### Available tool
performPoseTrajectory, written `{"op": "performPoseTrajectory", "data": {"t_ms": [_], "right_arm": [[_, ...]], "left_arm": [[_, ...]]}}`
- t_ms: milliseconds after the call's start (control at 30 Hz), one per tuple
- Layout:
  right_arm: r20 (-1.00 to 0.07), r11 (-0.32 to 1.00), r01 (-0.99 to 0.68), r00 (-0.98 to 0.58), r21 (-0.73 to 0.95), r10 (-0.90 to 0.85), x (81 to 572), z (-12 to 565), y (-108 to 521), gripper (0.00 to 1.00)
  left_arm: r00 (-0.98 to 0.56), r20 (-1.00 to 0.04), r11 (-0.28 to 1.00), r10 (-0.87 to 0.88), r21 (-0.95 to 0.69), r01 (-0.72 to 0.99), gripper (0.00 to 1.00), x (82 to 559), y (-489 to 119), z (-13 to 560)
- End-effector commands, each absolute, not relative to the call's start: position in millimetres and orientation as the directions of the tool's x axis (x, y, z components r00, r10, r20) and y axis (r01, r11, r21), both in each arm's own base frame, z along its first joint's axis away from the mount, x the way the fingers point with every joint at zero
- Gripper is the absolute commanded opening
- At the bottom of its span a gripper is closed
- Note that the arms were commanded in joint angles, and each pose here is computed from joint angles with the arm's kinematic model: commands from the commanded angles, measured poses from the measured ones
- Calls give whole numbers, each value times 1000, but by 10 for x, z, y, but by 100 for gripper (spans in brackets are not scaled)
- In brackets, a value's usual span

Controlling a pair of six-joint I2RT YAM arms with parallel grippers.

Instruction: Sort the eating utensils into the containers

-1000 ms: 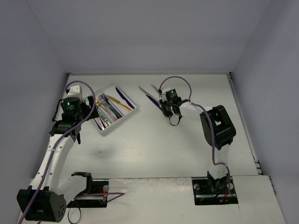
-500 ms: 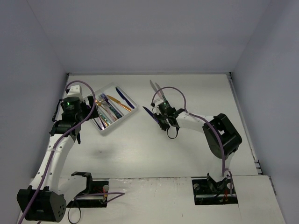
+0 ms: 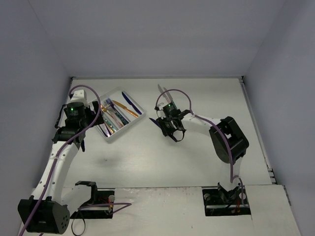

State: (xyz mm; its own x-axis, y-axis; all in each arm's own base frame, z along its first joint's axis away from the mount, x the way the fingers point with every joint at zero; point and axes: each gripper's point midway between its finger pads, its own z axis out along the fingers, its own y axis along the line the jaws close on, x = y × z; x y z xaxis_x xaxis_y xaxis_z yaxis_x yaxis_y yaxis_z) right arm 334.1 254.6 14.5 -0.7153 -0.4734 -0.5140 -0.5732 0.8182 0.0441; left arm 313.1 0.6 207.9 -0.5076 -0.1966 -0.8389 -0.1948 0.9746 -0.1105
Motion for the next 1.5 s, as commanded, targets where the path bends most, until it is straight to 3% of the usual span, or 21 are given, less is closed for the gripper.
{"op": "performPoseTrajectory", "data": {"t_ms": [0,167,333,500,567,767,1033,1133,1467], "right_arm": [[-529,775,-628,-681,68,-506,3411,206,2704,41],[-513,769,-635,-684,68,-519,3402,159,2735,39],[-473,777,-628,-698,43,-538,3346,24,2710,31],[-465,813,-582,-712,-29,-526,3419,-6,2579,6],[-473,817,-576,-710,-38,-522,3434,31,2567,0],[-570,837,-536,-656,-109,-494,3598,495,2533,0],[-733,827,-555,-527,-86,-430,3987,1340,2950,0],[-795,809,-587,-468,-47,-386,4213,1685,3251,0],[-895,715,-699,-327,15,-301,4910,1964,4283,0]], "left_arm": [[-437,-879,977,-190,-125,-172,86,3228,-20,2292],[-435,-880,977,-191,-126,-173,86,3227,-17,2302],[-436,-880,977,-190,-126,-173,86,3225,-19,2300],[-435,-880,977,-191,-128,-171,86,3227,-22,2306],[-436,-879,977,-191,-126,-173,86,3224,-17,2303],[-433,-881,977,-191,-127,-172,86,3226,-21,2314],[-434,-880,976,-190,-121,-182,86,3218,1,2312],[-430,-883,975,-191,-120,-185,86,3212,9,2325],[-422,-888,973,-182,-100,-209,86,3190,71,2332]]}}
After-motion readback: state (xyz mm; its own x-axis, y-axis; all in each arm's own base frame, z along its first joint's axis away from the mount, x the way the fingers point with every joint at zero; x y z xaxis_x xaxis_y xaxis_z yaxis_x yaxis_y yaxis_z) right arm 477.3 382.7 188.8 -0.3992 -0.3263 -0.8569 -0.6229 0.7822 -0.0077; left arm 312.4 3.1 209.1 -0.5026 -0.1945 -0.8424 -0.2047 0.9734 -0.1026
